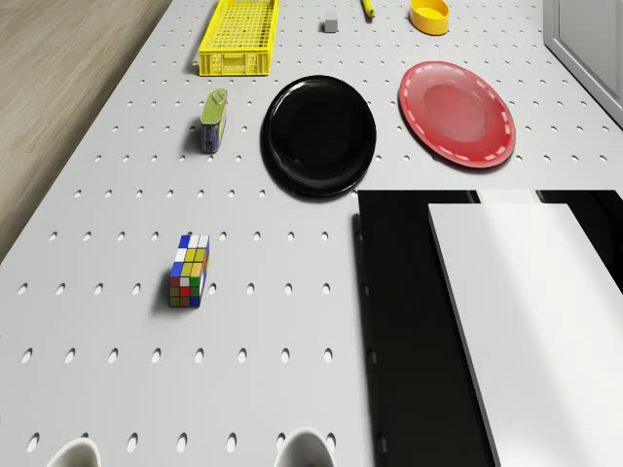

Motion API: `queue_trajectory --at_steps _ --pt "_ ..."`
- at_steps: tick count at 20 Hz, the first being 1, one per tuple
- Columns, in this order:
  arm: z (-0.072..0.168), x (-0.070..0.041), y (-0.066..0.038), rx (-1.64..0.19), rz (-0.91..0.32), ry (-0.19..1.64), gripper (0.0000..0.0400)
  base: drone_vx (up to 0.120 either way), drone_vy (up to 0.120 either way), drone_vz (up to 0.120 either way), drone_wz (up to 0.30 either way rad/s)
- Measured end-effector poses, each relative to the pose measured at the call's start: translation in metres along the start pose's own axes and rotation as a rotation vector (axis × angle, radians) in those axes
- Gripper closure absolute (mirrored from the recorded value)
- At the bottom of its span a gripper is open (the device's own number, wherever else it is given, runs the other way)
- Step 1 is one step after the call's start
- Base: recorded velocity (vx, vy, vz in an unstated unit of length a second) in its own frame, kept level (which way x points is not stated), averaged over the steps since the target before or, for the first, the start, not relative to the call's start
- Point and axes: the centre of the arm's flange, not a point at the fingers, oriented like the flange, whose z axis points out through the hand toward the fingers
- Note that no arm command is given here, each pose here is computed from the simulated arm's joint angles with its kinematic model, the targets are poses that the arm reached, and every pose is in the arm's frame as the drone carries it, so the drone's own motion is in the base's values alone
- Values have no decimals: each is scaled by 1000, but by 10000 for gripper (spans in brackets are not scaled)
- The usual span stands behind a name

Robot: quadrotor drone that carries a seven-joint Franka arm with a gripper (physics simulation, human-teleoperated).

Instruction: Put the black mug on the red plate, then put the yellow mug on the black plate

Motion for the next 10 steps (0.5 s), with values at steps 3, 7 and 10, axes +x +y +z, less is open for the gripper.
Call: queue_trajectory --at_steps 3,7,10 --pt "8 -27 -26 -274 -8 274 0 120 0 -120 0" --pt "52 -62 -60 -748 -23 747 0 10 0 -120 0" --pt "97 -71 -68 -1089 -32 1086 0 0 0 -120 0"
